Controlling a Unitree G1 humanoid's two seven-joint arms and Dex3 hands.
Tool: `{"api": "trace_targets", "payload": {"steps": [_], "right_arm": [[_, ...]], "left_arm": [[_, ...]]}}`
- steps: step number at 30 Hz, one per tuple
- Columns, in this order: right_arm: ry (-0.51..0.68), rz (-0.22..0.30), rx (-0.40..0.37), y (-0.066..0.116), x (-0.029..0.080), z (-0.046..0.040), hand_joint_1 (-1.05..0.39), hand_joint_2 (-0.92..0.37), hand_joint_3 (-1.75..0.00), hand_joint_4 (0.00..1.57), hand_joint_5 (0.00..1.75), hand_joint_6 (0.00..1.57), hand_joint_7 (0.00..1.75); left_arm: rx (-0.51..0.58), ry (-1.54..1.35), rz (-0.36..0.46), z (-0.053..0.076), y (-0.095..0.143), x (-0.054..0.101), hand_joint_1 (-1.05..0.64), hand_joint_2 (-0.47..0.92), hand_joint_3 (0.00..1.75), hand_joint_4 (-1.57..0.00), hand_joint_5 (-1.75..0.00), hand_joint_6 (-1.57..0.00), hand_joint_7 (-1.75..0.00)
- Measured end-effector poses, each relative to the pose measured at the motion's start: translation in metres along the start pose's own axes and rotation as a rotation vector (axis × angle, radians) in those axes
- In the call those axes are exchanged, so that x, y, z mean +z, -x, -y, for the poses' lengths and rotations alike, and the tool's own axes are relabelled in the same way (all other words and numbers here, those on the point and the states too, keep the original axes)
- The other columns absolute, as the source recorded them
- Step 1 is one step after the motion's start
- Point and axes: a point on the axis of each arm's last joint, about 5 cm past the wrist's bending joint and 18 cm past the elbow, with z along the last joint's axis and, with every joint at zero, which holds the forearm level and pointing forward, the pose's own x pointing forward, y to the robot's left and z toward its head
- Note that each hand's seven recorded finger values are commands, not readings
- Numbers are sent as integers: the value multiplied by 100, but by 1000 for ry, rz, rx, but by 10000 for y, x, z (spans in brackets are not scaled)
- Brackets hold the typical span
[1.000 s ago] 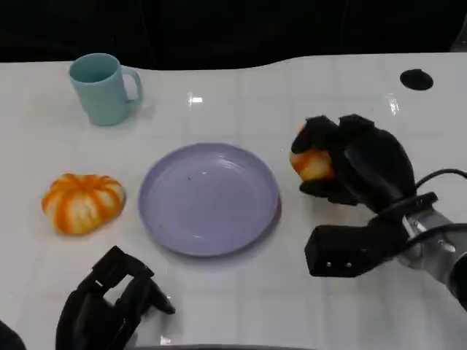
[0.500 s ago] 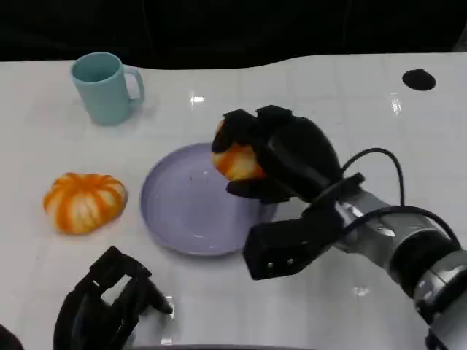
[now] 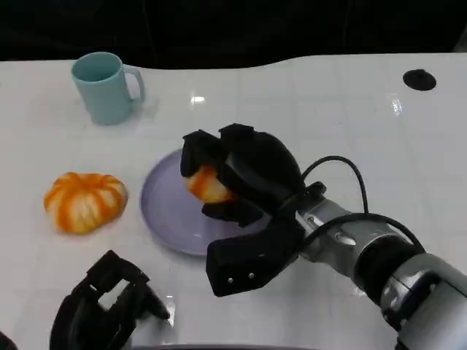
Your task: Grasp the bread from the table and place it into the plate.
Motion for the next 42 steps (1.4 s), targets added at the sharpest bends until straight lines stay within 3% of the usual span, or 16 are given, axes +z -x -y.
{"api": "trace_targets", "payload": {"steps": [1, 2, 3, 5, 10, 18, 22, 29, 35, 38, 41, 42], "right_arm": [[4, -7, 3, 2, -2, -4, -37, -86, -30, 72, 115, 85, 51], [11, -16, 12, 3, -7, -6, -38, -88, -26, 70, 108, 84, 45], [19, -28, 32, 6, -14, -9, -43, -90, -25, 63, 80, 76, 27], [34, -52, 93, 12, -28, -15, -52, -92, -27, 50, 48, 61, 8], [45, -75, 204, 12, -41, -12, -65, -92, -33, 26, 27, 34, 0], [32, -74, 236, -12, -25, 5, -79, -92, -46, 1, 12, 11, 0], [2, -79, 272, -35, -12, 26, -87, -92, -51, 0, 1, 4, 0], [-52, -68, 276, -42, -46, 104, -90, -92, -53, 2, 1, 6, 1], [-118, -41, 206, 103, -176, 182, -85, -92, -52, 10, 6, 12, 4], [-178, -45, 160, 216, -251, 213, -75, -92, -46, 26, 16, 27, 10], [-295, -34, 65, 339, -302, 257, -70, -92, -44, 45, 29, 41, 16], [-346, -32, 27, 395, -324, 275, -68, -92, -42, 50, 40, 49, 17]], "left_arm": [[0, 1, 0, 3, -1, -2, -53, 92, 26, -62, -175, -52, -150], [-1, 1, 1, 6, -1, -3, -54, 92, 26, -62, -175, -52, -150], [-2, 1, 1, 8, -2, -5, -54, 92, 25, -62, -175, -53, -151], [-2, 1, 2, 11, -2, -6, -54, 92, 25, -62, -175, -53, -151], [0, 4, 3, 21, 2, -11, -52, 92, 25, -60, -175, -51, -148], [0, 4, 5, 27, 1, -15, -52, 92, 26, -60, -175, -51, -147], [0, 6, 7, 33, 0, -19, -53, 92, 25, -61, -175, -52, -149], [-3, 7, 5, 53, -9, -27, -53, 92, 27, -60, -175, -51, -149], [-4, 9, 7, 61, -9, -30, -52, 92, 26, -60, -175, -51, -150], [-2, 14, 9, 61, -8, -32, -52, 92, 26, -62, -175, -51, -152], [-2, 16, 9, 64, -13, -34, -54, 92, 26, -62, -175, -51, -153], [-3, 16, 8, 66, -15, -36, -54, 92, 26, -62, -175, -50, -153]]}}
